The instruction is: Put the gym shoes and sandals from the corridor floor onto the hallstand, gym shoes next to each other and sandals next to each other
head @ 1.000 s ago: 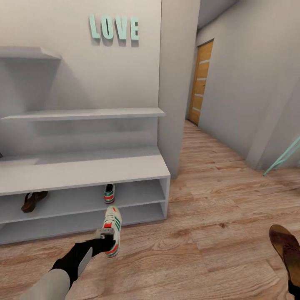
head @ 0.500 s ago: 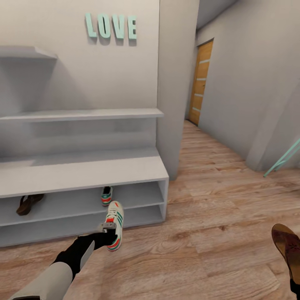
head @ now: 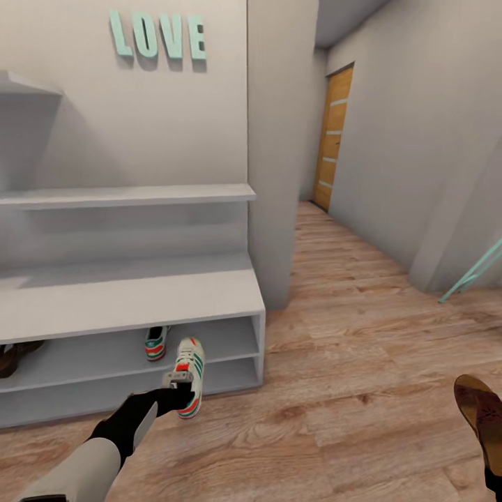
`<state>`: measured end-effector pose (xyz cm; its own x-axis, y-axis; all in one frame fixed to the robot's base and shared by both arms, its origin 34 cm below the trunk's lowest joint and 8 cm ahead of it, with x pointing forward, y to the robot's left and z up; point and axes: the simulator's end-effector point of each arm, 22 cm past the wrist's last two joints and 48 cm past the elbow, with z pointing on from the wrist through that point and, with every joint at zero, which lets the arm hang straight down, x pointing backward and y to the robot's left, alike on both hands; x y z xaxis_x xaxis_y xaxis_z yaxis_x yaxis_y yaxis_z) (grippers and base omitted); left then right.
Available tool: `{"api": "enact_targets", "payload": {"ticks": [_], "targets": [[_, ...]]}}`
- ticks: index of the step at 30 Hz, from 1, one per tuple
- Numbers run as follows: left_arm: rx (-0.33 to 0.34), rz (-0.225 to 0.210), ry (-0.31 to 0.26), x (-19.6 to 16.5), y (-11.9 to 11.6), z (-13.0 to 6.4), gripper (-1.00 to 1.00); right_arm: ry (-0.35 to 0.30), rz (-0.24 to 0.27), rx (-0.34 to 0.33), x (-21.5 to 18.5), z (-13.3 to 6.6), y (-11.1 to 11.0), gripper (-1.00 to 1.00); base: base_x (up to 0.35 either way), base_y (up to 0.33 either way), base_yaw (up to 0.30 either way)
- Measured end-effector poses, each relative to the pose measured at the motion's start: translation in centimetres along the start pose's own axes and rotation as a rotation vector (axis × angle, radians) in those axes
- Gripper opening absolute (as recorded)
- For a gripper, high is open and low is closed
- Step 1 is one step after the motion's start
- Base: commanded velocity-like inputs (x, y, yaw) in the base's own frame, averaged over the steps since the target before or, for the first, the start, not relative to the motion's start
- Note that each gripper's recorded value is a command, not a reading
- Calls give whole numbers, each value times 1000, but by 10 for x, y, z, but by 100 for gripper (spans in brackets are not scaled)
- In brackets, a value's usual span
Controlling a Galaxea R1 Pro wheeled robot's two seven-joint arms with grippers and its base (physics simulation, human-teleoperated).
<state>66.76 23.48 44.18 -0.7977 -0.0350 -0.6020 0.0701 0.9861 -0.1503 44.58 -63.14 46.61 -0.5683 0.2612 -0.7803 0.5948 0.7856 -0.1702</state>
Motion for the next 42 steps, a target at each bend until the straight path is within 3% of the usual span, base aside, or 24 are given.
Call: {"api": "enact_targets", "payload": {"ticks": [6, 14, 18, 22, 31, 37, 42], "targets": [[-27, -1, -4, -1, 10, -1, -100, 2, 0, 0, 0, 0, 0, -100, 187, -144, 0], [-132, -6, -11, -4, 35, -3, -100, 2, -1, 0, 1, 0, 0, -100, 27, -17, 0], [-141, -5, -25, -19, 35, -4, -100, 2, -1, 0, 1, 0, 0, -100, 2, -1, 0], [-166, -6, -73, -59, 34, -8, -100, 2, 0, 0, 1, 0, 0, -100, 0, 0, 0], [-187, -14, -88, -65, 42, -9, -100, 2, -3, -1, 1, 0, 1, -100, 0, 0, 0], [-196, -13, -109, -67, 49, -11, -100, 21, -55, -29, 14, -2, 20, -100, 0, 0, 0], [-194, -13, -137, -77, 48, -13, -100, 29, -28, -47, 21, -5, 33, -100, 0, 0, 0]]}}
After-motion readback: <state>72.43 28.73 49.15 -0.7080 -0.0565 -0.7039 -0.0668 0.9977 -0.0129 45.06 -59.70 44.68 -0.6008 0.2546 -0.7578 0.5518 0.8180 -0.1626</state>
